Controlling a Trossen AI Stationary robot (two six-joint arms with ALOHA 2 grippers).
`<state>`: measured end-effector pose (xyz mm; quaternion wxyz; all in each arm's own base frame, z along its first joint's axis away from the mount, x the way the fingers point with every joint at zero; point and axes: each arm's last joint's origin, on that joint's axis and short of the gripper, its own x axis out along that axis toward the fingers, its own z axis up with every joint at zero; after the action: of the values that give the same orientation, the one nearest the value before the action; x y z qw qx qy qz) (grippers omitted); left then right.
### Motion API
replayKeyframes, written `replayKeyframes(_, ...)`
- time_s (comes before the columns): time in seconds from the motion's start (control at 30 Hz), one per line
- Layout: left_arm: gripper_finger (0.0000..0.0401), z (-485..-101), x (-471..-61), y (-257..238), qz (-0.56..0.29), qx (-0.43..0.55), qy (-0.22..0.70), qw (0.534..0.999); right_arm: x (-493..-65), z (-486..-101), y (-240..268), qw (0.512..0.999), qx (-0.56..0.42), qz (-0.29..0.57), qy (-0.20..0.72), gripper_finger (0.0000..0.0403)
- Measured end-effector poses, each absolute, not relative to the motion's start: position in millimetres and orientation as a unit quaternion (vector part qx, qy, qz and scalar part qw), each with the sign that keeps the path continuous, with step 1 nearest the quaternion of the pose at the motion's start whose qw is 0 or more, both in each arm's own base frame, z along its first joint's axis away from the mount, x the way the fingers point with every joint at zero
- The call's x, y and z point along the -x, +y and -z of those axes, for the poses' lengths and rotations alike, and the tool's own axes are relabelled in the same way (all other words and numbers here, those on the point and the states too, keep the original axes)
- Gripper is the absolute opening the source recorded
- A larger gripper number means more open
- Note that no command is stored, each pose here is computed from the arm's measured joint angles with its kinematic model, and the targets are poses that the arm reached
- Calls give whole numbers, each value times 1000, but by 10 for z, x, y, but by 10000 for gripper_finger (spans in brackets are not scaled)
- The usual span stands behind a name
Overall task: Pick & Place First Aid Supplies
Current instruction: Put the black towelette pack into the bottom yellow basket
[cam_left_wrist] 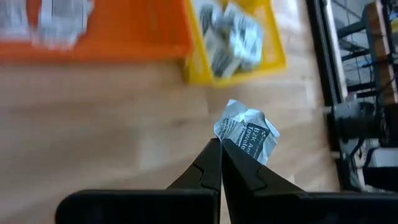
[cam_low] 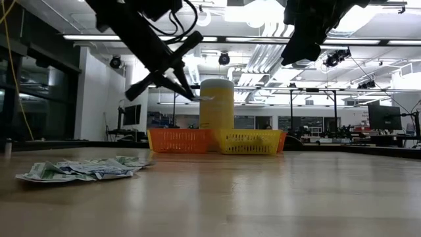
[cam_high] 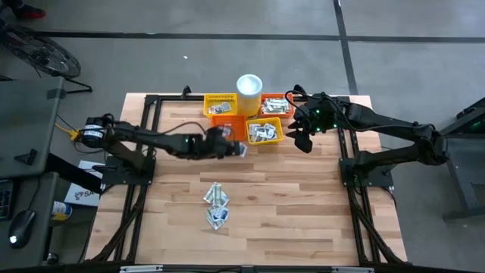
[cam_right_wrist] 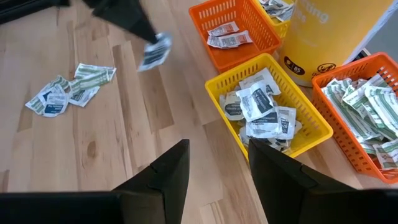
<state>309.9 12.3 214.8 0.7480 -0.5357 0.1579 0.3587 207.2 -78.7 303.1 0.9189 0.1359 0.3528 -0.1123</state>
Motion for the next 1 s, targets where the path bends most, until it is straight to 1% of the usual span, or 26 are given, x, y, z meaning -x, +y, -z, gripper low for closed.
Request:
replayKeyframes(0.3, 0, -2364, -3178, 661, -371, 505, 131, 768, -2072, -3031, -790, 919, -133, 117, 353, 158)
replayKeyframes(0.5, 0, -2365, -3365, 910, -360, 491, 155, 778, -2067, -3030, -805, 916, -126, 141, 354, 158)
replayKeyframes(0.8, 0, -2324, -3765, 1085, -358, 470, 162, 791, -2067, -3030, -806, 914, -134, 148, 353, 158)
replayKeyframes(1.0, 0, -2199, -3991, 1141, -368, 462, 166, 789, -2067, -3030, -806, 913, -139, 150, 352, 158)
